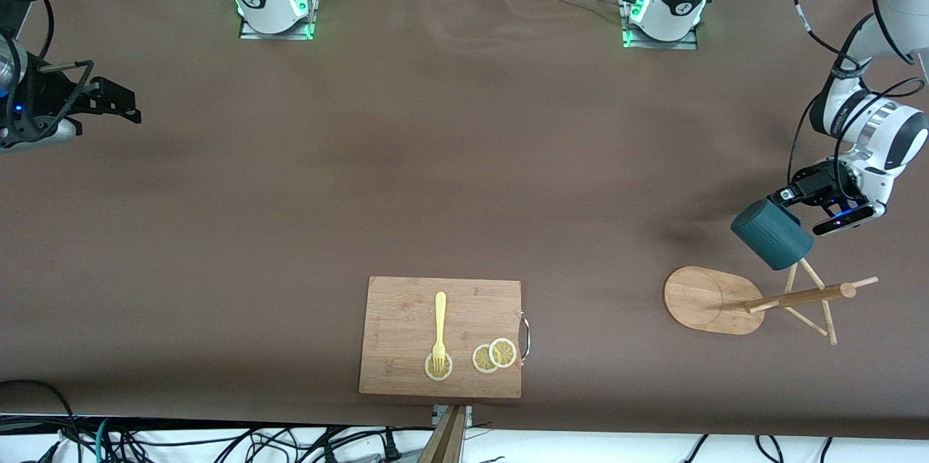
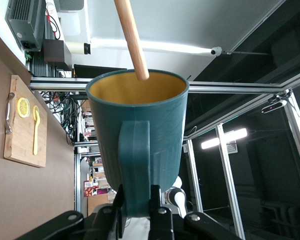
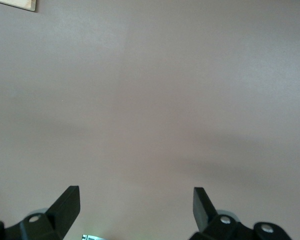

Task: Pass cup and hang on rack
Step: 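Lower the mug handle onto a rack peg with the left gripper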

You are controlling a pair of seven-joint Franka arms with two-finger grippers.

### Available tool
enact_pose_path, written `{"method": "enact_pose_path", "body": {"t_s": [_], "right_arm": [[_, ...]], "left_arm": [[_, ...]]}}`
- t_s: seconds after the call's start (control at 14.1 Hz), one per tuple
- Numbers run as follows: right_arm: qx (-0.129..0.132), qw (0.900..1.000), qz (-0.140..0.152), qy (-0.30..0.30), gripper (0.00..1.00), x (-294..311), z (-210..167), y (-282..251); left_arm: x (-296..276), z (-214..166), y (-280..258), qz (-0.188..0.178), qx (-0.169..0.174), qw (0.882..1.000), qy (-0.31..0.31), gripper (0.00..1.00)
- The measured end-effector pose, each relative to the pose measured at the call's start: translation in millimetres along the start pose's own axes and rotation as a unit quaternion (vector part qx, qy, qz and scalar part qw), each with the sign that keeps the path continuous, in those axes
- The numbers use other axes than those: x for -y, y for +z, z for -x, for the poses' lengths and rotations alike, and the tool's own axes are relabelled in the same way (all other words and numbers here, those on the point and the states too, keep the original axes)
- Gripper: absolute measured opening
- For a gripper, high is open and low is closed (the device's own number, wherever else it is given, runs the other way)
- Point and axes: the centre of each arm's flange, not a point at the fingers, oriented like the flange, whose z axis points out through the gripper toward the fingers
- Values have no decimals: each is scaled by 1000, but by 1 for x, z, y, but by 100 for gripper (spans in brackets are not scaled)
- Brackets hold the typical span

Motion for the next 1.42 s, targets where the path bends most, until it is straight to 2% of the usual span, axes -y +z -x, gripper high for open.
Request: {"method": "enact_pose_path", "body": {"t_s": [0.78,1.42], "right_arm": [[0,1000,0,-3,100,0,0,0],[1,1000,0,-5,100,0,0,0]], "left_arm": [[23,-9,-20,32,-54,997,-50,21],[33,-24,-38,33,-62,996,-62,22]]}}
